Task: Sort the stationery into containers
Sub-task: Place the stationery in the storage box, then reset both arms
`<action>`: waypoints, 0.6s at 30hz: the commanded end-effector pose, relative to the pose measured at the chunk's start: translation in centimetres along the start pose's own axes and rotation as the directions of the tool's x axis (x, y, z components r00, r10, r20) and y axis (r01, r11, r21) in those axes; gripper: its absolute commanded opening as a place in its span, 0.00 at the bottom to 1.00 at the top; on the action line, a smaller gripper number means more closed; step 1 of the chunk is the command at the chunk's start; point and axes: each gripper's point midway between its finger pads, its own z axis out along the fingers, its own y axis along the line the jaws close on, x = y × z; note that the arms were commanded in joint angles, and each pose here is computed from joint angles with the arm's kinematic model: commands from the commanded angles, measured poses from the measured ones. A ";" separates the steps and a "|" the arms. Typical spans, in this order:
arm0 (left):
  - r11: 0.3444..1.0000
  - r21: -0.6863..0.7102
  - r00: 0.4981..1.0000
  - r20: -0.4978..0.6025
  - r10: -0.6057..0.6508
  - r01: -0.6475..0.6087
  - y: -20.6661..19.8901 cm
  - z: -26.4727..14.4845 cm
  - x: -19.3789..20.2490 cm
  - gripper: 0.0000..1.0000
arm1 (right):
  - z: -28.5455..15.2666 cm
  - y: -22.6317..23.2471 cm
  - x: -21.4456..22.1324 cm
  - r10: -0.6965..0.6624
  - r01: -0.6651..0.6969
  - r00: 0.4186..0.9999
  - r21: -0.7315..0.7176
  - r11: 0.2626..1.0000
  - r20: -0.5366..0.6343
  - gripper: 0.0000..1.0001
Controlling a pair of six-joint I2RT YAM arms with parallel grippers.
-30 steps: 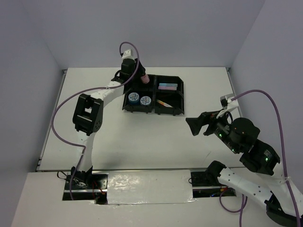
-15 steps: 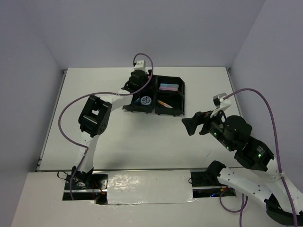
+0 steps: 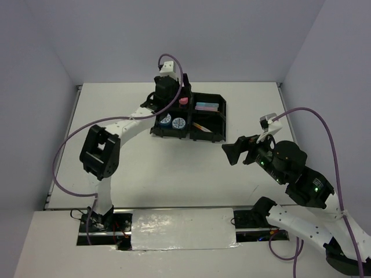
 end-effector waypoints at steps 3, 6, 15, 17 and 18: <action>0.992 -0.122 0.997 0.070 0.042 -0.034 0.0 -6.7 -11.1 0.99 | 0.5 -0.8 -1.6 -0.017 0.014 0.999 0.067 0.998 0.046 1.00; 0.976 -0.210 0.997 0.052 0.064 -0.052 2.1 -12.0 -13.8 0.99 | -0.3 -1.9 -2.6 -0.017 0.009 0.998 0.132 0.991 0.063 1.00; 0.890 -0.454 0.999 0.047 -0.020 0.039 12.9 -32.3 -12.6 0.99 | -7.5 -6.6 -6.5 -0.001 -0.069 0.977 0.318 0.946 0.215 1.00; 0.898 -0.429 0.992 0.121 -0.049 0.096 14.1 -36.6 -13.1 0.99 | -8.5 -6.6 -6.0 0.018 -0.074 0.982 0.300 0.951 0.187 1.00; 0.898 -0.433 0.994 0.104 -0.035 0.077 14.8 -37.7 -12.0 0.99 | -9.3 -6.5 -6.2 0.037 -0.093 0.980 0.285 0.954 0.198 1.00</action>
